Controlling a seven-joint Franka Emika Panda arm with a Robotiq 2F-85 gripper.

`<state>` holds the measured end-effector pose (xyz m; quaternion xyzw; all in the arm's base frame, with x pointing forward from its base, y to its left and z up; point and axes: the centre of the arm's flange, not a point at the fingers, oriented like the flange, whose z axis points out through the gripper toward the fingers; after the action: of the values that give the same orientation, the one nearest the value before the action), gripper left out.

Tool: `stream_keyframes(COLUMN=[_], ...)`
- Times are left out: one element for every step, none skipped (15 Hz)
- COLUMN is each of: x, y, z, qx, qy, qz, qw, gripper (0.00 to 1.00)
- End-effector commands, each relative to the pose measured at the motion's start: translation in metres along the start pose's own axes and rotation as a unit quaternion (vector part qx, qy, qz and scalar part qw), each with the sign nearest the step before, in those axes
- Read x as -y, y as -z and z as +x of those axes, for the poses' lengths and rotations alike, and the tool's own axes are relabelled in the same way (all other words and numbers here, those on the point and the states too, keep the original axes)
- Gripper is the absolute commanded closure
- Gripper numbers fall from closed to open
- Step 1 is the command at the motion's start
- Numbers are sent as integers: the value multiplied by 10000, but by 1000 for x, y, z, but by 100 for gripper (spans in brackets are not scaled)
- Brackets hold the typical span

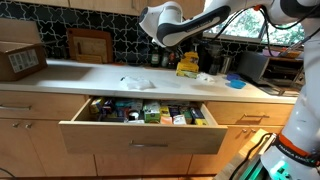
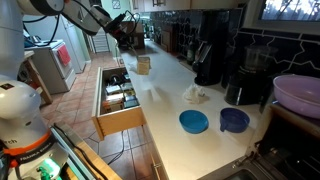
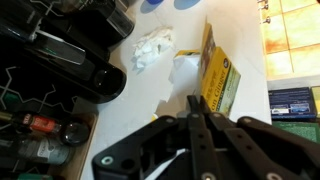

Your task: Remove the yellow box from the drawer and put it on the counter

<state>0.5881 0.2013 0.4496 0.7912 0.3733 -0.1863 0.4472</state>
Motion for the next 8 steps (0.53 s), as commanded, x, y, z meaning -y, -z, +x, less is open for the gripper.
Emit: stream_keyframes(x=[0,0,0,0,-1,-1,0,2], y=[0,0,0,0,-5,-9,-13,-18], z=[0,0,0,0,8,17,22,28], qx=[-6,-8,-9,-9,6,105,114,147], qy=[2,5,7,9,107,133,192,238], qz=[10,15,17,19,70,76,99,129], qw=[10000,10000,10000,10000,9999,9998,9997,9995], gripper=[99,99,99,99,100,100,100,100])
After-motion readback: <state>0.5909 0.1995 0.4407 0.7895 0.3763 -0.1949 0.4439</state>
